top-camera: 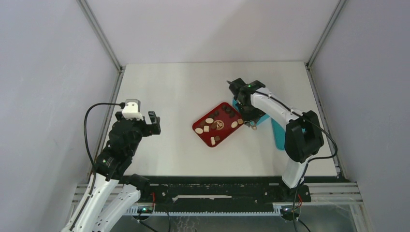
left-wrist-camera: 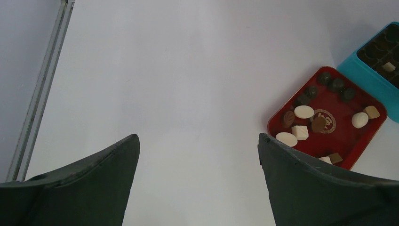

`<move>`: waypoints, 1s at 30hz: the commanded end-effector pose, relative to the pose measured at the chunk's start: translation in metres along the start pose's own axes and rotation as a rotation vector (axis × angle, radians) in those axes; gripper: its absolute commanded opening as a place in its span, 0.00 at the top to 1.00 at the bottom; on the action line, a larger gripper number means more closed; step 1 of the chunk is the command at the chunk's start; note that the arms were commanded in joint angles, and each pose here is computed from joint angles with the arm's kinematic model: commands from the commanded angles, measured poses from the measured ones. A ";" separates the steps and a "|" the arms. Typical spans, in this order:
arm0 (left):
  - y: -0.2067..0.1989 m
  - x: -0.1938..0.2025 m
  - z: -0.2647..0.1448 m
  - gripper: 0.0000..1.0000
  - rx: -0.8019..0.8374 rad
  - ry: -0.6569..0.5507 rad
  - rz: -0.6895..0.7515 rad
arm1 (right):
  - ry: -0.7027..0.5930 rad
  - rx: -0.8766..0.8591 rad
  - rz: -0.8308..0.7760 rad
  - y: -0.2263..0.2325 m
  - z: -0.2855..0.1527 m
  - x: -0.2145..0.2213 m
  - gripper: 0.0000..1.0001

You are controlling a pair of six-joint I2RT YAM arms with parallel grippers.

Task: Pack the chocolate
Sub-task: Place the fake chocolate in the packing box.

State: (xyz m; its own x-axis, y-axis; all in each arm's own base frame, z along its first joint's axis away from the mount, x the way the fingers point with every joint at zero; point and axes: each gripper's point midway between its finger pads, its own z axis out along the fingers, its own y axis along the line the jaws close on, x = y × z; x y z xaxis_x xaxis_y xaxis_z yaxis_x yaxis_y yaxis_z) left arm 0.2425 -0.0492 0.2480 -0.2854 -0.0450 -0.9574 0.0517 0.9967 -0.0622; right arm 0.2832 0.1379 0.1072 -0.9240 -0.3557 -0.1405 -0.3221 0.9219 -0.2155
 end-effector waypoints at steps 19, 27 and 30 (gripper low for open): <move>-0.003 0.000 0.004 0.00 0.015 -0.012 -0.014 | -0.014 0.142 0.348 -0.113 0.029 -0.006 0.89; -0.004 0.000 0.005 0.00 0.016 -0.010 -0.012 | 0.002 0.124 0.340 -0.111 0.038 -0.008 0.85; -0.004 0.001 0.005 0.00 0.017 -0.007 -0.011 | 0.016 0.121 0.337 -0.111 0.041 -0.005 0.84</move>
State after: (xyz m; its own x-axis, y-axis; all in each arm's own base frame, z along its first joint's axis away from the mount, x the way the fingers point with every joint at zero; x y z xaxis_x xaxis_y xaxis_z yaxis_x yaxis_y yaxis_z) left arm 0.2428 -0.0502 0.2474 -0.2881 -0.0441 -0.9566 0.0558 0.9965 -0.0628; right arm 0.3256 0.0326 0.0933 -0.9813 -0.0446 -0.1874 0.0087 0.9615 -0.2747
